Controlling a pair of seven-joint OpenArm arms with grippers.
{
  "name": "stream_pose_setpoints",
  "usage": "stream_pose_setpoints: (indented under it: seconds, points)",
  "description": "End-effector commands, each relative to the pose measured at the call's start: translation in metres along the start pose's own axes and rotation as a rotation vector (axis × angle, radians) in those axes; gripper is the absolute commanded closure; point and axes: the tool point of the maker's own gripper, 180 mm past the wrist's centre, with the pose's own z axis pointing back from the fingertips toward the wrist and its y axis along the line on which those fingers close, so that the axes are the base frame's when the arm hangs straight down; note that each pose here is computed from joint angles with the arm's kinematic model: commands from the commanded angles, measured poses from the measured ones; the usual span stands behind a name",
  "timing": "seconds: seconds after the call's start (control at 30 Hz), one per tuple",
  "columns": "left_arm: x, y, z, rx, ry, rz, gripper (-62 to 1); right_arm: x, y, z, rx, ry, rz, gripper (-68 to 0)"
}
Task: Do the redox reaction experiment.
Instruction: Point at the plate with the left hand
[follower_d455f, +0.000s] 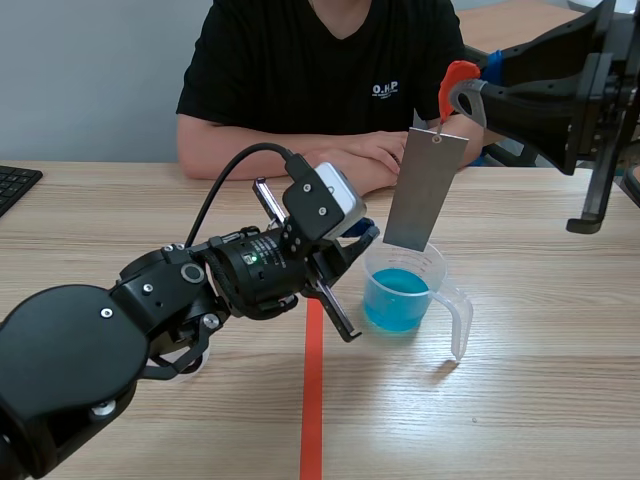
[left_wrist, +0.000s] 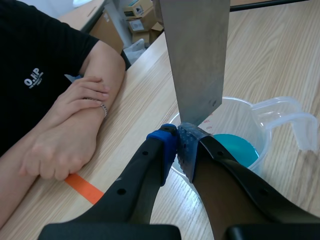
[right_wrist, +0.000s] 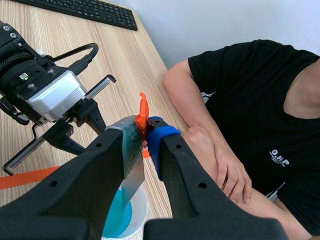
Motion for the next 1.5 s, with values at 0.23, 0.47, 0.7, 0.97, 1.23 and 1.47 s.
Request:
stream_pose_setpoints:
  seconds: [0.23, 0.47, 0.7, 0.97, 1.23, 1.47]
  points:
    - [0.005, 0.011, -0.004, 0.018, -0.024, -0.012, -4.0, 0.012, -0.009, 0.001, -0.019, -0.038, 0.022, -1.7]
    - [0.005, 0.012, -0.004, 0.02, -0.031, -0.012, -4.0, 0.012, -0.009, 0.001, -0.019, -0.038, 0.022, -1.7]
    - [0.006, 0.012, -0.004, 0.02, -0.035, -0.012, -4.0, 0.013, -0.009, 0.001, -0.019, -0.041, 0.022, -1.7]
    - [0.006, 0.012, -0.004, 0.02, -0.036, -0.012, -4.0, 0.014, -0.009, 0.001, -0.019, -0.05, 0.022, -1.7]
    - [0.01, 0.014, 0.008, 0.019, -0.066, -0.017, -4.0, 0.014, -0.009, 0.001, -0.019, -0.05, 0.022, -1.7]
    - [0.008, 0.008, 0.057, 0.014, -0.058, -0.019, -4.0, 0.014, -0.009, 0.001, -0.019, -0.05, 0.022, -1.7]
